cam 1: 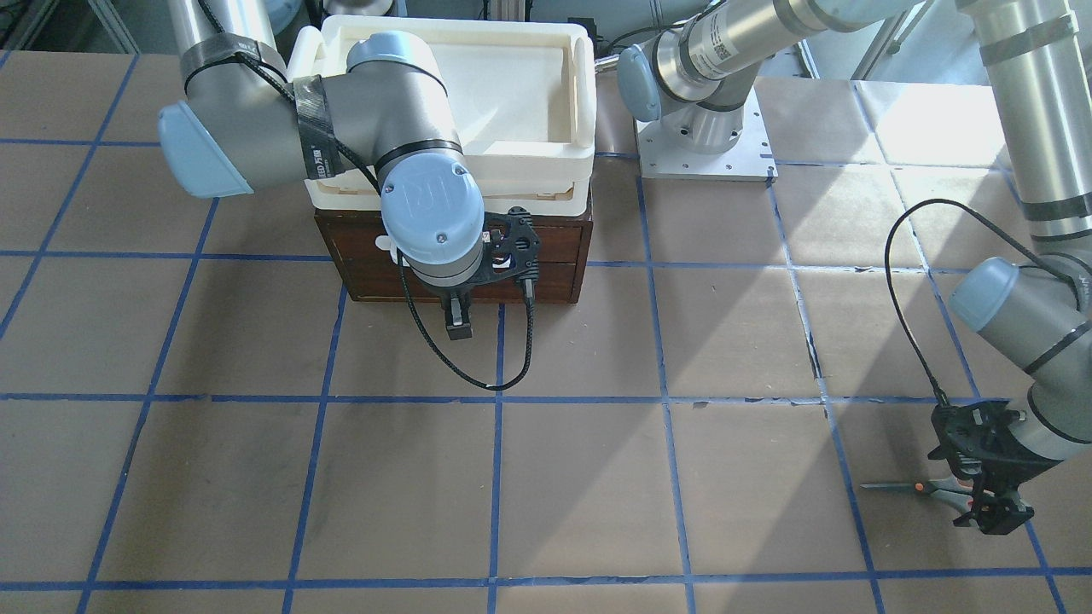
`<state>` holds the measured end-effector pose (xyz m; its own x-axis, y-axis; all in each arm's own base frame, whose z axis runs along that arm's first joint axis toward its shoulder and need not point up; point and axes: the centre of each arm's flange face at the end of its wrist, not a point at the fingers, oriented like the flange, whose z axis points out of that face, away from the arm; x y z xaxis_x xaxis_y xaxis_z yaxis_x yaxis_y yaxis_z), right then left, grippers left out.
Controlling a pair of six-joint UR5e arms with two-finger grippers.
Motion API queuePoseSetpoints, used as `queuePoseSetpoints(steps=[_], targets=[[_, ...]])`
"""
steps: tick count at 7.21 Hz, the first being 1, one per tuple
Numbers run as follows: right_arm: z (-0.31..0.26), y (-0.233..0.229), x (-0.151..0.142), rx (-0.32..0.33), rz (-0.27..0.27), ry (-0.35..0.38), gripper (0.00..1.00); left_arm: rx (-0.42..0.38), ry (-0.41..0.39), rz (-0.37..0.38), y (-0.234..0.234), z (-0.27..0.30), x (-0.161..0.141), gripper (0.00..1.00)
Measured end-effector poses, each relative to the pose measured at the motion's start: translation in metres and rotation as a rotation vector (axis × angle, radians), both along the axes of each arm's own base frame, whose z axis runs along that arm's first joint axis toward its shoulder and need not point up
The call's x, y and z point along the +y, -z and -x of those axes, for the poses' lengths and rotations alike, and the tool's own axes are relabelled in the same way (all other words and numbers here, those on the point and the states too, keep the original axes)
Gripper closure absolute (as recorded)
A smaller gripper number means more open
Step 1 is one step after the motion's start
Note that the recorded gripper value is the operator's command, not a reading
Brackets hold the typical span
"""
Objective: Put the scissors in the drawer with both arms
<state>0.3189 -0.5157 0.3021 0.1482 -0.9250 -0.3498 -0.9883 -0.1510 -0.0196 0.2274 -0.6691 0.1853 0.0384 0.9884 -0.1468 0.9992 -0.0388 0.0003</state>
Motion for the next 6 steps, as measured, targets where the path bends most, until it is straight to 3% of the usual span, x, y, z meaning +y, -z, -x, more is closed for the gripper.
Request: queuePoseSetpoints(steps=[2, 3, 5, 6], targets=[[0.001, 0.004, 0.0, 0.006, -0.009, -0.001, 0.0, 0.006, -0.013, -0.017, 0.009, -0.004, 0.0, 0.04], [0.001, 0.006, -0.001, 0.008, -0.012, -0.003, 0.0, 0.008, -0.016, -0.021, 0.011, -0.004, 0.001, 0.09], [0.001, 0.01, -0.002, 0.009, -0.012, -0.01, 0.0, 0.006, -0.018, -0.029, 0.014, -0.005, 0.001, 0.28], [0.0, 0.013, -0.003, 0.009, -0.014, -0.011, 0.0, 0.006, -0.018, -0.031, 0.016, -0.005, 0.001, 0.47]])
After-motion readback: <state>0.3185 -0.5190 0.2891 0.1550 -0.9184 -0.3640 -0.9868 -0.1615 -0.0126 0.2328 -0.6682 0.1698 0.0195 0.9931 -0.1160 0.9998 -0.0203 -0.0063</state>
